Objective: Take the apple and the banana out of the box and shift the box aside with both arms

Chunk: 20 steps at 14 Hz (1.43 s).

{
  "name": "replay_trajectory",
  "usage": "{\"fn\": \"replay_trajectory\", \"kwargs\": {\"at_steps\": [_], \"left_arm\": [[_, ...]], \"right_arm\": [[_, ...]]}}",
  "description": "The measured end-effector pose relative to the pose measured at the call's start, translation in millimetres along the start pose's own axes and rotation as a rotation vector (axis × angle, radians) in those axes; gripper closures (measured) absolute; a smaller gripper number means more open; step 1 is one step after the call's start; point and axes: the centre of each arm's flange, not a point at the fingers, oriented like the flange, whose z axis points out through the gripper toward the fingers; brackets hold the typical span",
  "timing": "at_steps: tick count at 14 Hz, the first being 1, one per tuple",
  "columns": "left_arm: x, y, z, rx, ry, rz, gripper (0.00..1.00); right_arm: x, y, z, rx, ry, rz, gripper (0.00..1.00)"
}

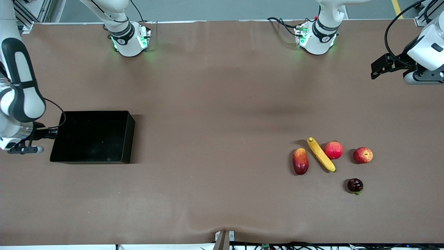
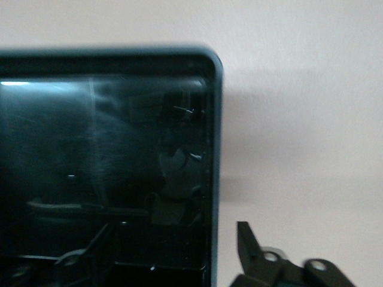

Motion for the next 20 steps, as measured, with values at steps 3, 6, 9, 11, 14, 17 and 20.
{"fn": "replay_trajectory", "kwargs": {"at_steps": [3,6,9,11,14,17,20], "left_arm": [[0.6,-5.9,-0.1,-0.001,0.003,-0.011,0.0],[0.7,-6.8,-0.1,-0.001,0.004,-0.013,0.0],[1.0,-6.8,-0.2,-0.001,0.007,-0.013,0.0],[1.2,-6.7,-0.4,-0.001,0.009,-0.012,0.0],[1.4,-6.7,-0.8,-0.001,0.011,-0.012,0.0],[1.5,-7.0,-1.3,-0.001,0.013,-0.013,0.0],[1.7,-9.1,-3.0,-0.002,0.018,-0.016,0.0]], "right_arm": [[11.5,-25.4,-46.8,-0.013,0.023,-0.042,0.0],[7.6,-64.1,-91.8,-0.021,0.022,-0.062,0.0],[-12.3,-98.2,-149.6,-0.026,0.016,-0.03,0.0],[-34.2,-118.8,-189.1,-0.029,0.008,0.003,0.0],[-72.0,-146.4,-241.8,-0.035,0.002,0.039,0.0],[-102.5,-184.5,-275.2,-0.039,-0.018,0.095,0.0],[-112.9,-215.7,-307.7,-0.047,-0.01,0.123,0.0]]}}
